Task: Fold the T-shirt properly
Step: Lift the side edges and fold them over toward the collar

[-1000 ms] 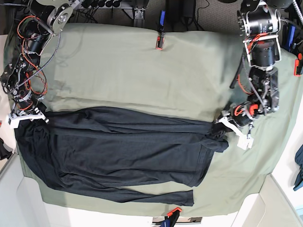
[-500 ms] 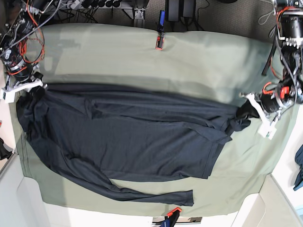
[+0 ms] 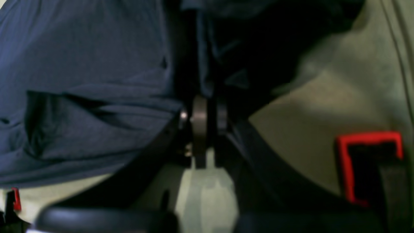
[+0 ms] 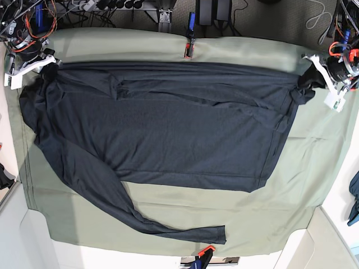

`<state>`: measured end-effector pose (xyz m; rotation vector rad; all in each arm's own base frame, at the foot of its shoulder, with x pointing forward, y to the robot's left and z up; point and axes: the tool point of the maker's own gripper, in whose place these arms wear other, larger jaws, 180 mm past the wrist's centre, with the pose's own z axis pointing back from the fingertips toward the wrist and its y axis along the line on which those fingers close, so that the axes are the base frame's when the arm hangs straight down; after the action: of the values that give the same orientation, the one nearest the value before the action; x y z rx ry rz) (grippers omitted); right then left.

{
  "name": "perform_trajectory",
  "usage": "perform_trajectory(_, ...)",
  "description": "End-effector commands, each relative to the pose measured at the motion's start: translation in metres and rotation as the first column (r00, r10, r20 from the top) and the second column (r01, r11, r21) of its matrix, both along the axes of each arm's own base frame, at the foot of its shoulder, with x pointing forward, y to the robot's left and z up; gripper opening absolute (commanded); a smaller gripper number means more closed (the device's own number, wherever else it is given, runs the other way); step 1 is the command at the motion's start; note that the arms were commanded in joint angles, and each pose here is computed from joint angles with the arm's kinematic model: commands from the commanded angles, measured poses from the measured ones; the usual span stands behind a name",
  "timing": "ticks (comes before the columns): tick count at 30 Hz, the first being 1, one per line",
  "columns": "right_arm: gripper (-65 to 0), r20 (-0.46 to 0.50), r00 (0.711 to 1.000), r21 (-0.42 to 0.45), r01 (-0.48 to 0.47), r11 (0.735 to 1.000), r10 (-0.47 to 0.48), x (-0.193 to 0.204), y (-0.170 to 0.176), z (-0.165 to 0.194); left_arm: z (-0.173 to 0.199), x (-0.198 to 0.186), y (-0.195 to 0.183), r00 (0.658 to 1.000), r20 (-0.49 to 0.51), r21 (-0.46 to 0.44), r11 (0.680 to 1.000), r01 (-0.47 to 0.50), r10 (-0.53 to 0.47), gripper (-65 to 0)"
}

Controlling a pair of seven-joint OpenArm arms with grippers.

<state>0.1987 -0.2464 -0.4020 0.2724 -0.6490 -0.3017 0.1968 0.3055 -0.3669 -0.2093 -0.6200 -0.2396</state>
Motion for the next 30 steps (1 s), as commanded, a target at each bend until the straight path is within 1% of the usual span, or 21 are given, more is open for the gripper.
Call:
perform_trajectory(1,-65.0,0.027,0.999,-0.044,0.022,0.999,-0.021,0.002,-0.014,0.009,0.008,0.003,0.008,1.0,0.012,0.035,0.999,0.011,-0.012,-65.0)
perform_trajectory(4,-65.0,0.022,1.0,-0.044,0.022,0.999,-0.021,0.001,-0.014,0.008,0.01,0.004,0.006,1.0,0.028,0.023,1.0,0.008,-0.009,-64.6)
perform_trajectory(5,-65.0,0.023,0.999,-0.044,0.022,0.999,-0.021,0.001,-0.014,0.008,0.011,0.006,0.006,0.999,0.038,0.02,1.0,0.007,-0.008,-60.2)
perform_trajectory(6,-63.2,0.024,0.999,-0.044,0.023,0.999,-0.022,0.002,-0.014,0.008,0.011,0.006,0.006,0.999,0.039,0.018,1.0,0.007,-0.008,-55.6)
perform_trajectory(8,-53.0,0.023,0.999,-0.044,0.023,0.999,-0.022,0.001,-0.014,0.008,0.011,0.006,0.006,0.999,0.039,0.019,1.0,0.007,-0.008,-48.3)
perform_trajectory(9,-49.6,0.023,0.999,-0.044,0.023,0.999,-0.022,0.001,-0.014,0.008,0.011,0.006,0.006,0.999,0.038,0.02,1.0,0.006,-0.007,-45.4)
perform_trajectory(10,-47.7,0.024,0.999,-0.044,0.023,0.999,-0.022,0.002,-0.014,0.008,0.01,0.005,0.007,0.999,0.032,0.022,1.0,-0.001,0.0,-42.3)
perform_trajectory(12,-47.0,0.024,0.999,-0.045,0.024,0.999,-0.023,0.001,-0.014,0.008,0.008,0.004,0.012,0.999,0.014,0.03,0.999,-0.035,0.035,-36.9)
perform_trajectory(13,-47.0,0.026,0.999,-0.046,0.026,0.999,-0.025,0.001,-0.015,0.009,0.008,0.004,0.014,0.999,0.01,0.033,0.998,-0.046,0.046,-35.9)
perform_trajectory(15,-47.0,0.04,0.999,-0.051,0.035,0.998,-0.033,0.003,-0.019,0.014,0.012,0.005,0.019,0.998,0.024,0.032,0.998,-0.061,0.06,-35.9)
perform_trajectory(18,-46.7,0.078,0.996,-0.082,0.053,0.995,-0.046,0.005,-0.027,0.028,0.026,0.011,0.03,0.992,0.073,0.021,0.995,-0.101,0.099,-35.9)
perform_trajectory(21,-40.1,0.146,0.988,-0.125,0.068,0.99,-0.049,0.014,-0.035,0.05,0.042,0.022,0.039,0.981,0.14,0.008,0.991,-0.135,0.133,-35.9)
perform_trajectory(23,-36.8,0.214,0.976,-0.147,0.08,0.986,-0.048,0.026,-0.038,0.066,0.054,0.035,0.04,0.973,0.194,0.004,0.992,-0.128,0.125,-35.9)
perform_trajectory(26,-36.7,0.281,0.959,-0.161,0.097,0.982,-0.049,0.05,-0.045,0.084,0.074,0.062,0.034,0.952,0.29,-0.011,0.995,-0.102,0.101,-35.7)
perform_trajectory(28,-36.7,0.331,0.942,-0.162,0.113,0.98,-0.054,0.068,-0.051,0.096,0.081,0.078,0.028,0.942,0.325,-0.005,0.996,-0.087,0.084,-32.9)
perform_trajectory(30,-36.7,0.367,0.928,-0.158,0.122,0.98,-0.057,0.087,-0.055,0.105,0.08,0.094,0.023,0.939,0.338,0.025,0.996,-0.082,0.069,-29.2)
